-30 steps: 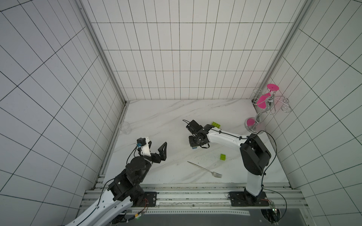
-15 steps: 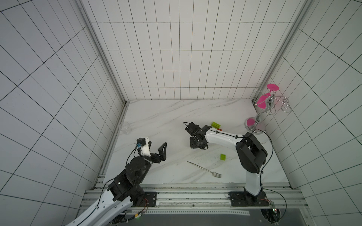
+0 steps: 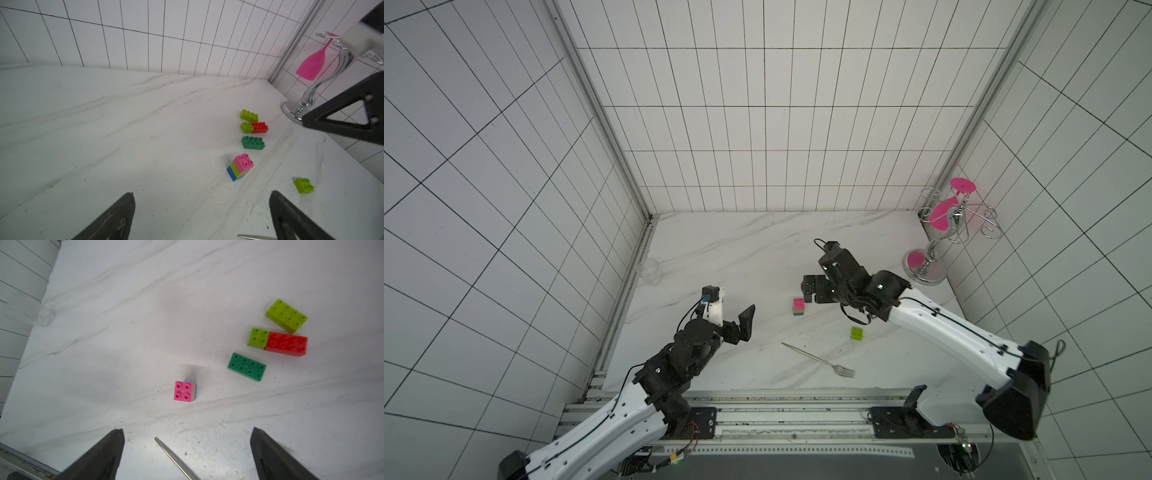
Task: Assemble a spoon with lego
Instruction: Assemble the lego brick with the lego brick, then pick up the lego brick from the center of the board, then assemble the lego brick with the lego brick.
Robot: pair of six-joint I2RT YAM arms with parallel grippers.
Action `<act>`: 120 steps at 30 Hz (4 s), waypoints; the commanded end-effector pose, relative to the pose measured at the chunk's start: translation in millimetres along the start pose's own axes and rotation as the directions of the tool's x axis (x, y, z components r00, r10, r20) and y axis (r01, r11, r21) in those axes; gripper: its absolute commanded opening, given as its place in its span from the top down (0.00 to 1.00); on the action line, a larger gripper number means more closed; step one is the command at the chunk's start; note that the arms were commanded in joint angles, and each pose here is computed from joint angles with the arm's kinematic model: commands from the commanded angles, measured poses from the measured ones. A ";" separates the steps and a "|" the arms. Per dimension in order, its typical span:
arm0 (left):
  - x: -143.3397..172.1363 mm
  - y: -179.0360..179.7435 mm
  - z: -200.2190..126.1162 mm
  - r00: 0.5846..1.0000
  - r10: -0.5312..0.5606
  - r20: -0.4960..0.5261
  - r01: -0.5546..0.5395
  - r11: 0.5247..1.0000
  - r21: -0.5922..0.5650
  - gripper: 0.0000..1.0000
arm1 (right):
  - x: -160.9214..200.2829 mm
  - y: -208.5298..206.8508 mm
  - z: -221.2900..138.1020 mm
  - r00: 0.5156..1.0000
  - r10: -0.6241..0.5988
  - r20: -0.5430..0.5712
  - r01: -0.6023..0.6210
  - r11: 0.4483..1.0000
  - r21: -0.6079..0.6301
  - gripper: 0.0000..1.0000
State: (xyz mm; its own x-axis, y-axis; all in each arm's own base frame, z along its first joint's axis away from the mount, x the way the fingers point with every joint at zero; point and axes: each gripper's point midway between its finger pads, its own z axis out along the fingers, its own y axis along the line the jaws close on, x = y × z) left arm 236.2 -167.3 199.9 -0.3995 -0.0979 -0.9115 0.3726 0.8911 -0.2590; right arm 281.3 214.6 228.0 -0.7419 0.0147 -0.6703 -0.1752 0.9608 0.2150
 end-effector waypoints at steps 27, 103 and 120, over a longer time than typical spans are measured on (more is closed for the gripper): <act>86.7 -161.0 248.2 0.437 0.830 -0.347 -0.450 0.536 0.714 0.14 | 63.5 -128.1 -90.0 0.841 0.096 0.533 -0.085 0.995 -0.045 0.02; 67.3 -104.7 166.6 0.303 0.866 -0.398 -0.494 0.500 0.712 0.74 | 70.9 -125.3 -86.3 0.845 0.099 0.526 -0.070 0.995 -0.075 0.01; 86.3 -101.7 176.8 0.273 0.893 -0.357 -0.487 0.448 0.750 0.74 | 71.6 -125.0 -82.2 0.851 0.090 0.517 -0.066 0.996 -0.065 0.01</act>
State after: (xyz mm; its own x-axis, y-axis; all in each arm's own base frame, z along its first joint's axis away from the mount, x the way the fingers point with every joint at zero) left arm 309.3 -342.5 98.6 -0.0954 0.9268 -0.3632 0.9863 0.1374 0.0916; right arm 193.8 71.7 218.6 -0.3082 0.2533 -0.9170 -0.1728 0.9330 0.3157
